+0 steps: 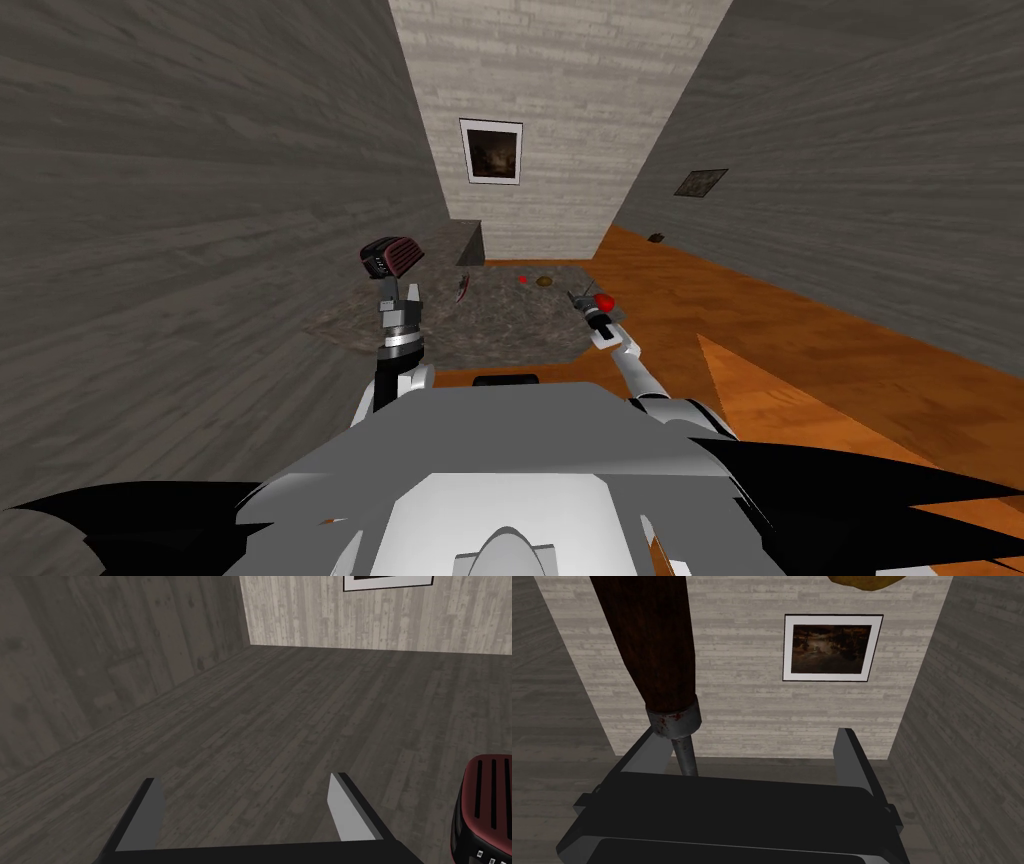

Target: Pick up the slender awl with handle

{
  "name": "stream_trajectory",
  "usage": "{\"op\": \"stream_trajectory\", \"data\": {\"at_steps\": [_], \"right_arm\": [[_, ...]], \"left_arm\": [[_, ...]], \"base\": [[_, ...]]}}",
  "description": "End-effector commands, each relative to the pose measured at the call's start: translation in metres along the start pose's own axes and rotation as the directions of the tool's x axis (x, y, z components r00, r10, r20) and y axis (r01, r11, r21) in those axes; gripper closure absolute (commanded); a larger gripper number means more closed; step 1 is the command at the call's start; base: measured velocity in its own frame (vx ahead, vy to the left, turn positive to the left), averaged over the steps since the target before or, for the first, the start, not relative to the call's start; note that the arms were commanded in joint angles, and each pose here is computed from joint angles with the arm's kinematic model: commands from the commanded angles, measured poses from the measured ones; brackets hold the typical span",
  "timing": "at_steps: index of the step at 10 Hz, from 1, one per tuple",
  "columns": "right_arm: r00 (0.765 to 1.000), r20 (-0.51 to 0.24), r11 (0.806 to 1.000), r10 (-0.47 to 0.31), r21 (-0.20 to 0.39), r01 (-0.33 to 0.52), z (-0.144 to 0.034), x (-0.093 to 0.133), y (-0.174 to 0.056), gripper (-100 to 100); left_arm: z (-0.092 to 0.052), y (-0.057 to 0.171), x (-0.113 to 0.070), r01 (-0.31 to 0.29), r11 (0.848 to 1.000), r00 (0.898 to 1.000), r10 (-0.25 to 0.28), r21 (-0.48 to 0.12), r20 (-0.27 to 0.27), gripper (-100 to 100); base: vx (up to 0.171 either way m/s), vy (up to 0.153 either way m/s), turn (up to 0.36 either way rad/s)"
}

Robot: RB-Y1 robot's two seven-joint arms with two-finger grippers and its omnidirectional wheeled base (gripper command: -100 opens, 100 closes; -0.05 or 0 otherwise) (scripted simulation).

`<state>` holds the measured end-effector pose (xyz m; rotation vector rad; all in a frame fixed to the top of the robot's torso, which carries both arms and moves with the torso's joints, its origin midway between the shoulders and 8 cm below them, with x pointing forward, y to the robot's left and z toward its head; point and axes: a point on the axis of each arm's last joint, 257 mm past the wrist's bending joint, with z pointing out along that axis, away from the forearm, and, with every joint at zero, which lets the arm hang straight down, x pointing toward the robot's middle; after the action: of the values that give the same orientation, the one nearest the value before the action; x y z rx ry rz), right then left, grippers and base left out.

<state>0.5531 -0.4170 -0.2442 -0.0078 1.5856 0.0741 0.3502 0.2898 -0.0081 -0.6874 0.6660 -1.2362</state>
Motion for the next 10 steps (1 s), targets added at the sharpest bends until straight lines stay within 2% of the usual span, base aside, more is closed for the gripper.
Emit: {"op": "stream_trajectory", "data": {"at_steps": [1,2,3,4,5,6,7,8,9,10], "right_arm": [[1.0,-0.017,1.0,0.003,0.009,-0.003,0.0,0.007,-0.007,-100],[1.0,0.002,1.0,-0.011,-0.025,0.011,0.015,-0.005,-0.001,-100],[1.0,-0.013,1.0,-0.008,-0.01,0.008,0.017,0.0,-0.008,-100],[1.0,0.007,0.999,-0.025,-0.044,0.026,0.027,-0.013,-0.002,-100],[1.0,0.004,0.999,-0.023,-0.033,0.023,0.033,-0.014,-0.006,-100],[1.0,-0.012,1.0,-0.021,-0.021,0.021,0.031,-0.007,-0.012,-100],[0.999,0.01,0.998,-0.04,-0.048,0.041,0.042,-0.023,-0.009,-100],[0.999,0.016,0.998,-0.04,-0.045,0.04,0.048,-0.028,-0.009,-100],[0.999,-0.007,0.999,-0.037,-0.028,0.037,0.044,-0.017,-0.017,-100],[0.999,0.002,0.999,-0.038,-0.035,0.038,0.047,-0.021,-0.013,-100]], "left_arm": [[0.0,0.0,0.0,0.0,1.0,1.0,0.0,0.0,0.0,0],[0.0,0.0,0.0,0.0,1.0,1.0,0.0,0.0,0.0,0],[0.0,0.0,0.0,0.0,1.0,1.0,0.0,0.0,0.0,0],[0.0,0.0,0.0,0.0,1.0,1.0,0.0,0.0,0.0,0],[0.0,0.0,0.0,0.0,1.0,1.0,0.0,0.0,0.0,0],[0.0,0.0,0.0,0.0,1.0,1.0,0.0,0.0,0.0,0],[0.0,0.0,0.0,0.0,1.0,1.0,0.0,0.0,0.0,0],[0.0,0.0,0.0,0.0,1.0,1.0,0.0,0.0,0.0,0],[0.0,0.0,0.0,0.0,1.0,1.0,0.0,0.0,0.0,0],[0.0,0.0,0.0,0.0,1.0,1.0,0.0,0.0,0.0,0]], "base": [[-0.005,0.018,0.026],[-0.014,0.032,-0.179],[-0.012,0.046,-0.123],[-0.017,0.058,-0.2],[-0.018,0.052,-0.091],[-0.008,0.021,0.019],[-0.012,0.035,-0.16],[-0.011,0.043,-0.12],[-0.007,0.02,-0.005],[0.0,0.0,0.0]]}}
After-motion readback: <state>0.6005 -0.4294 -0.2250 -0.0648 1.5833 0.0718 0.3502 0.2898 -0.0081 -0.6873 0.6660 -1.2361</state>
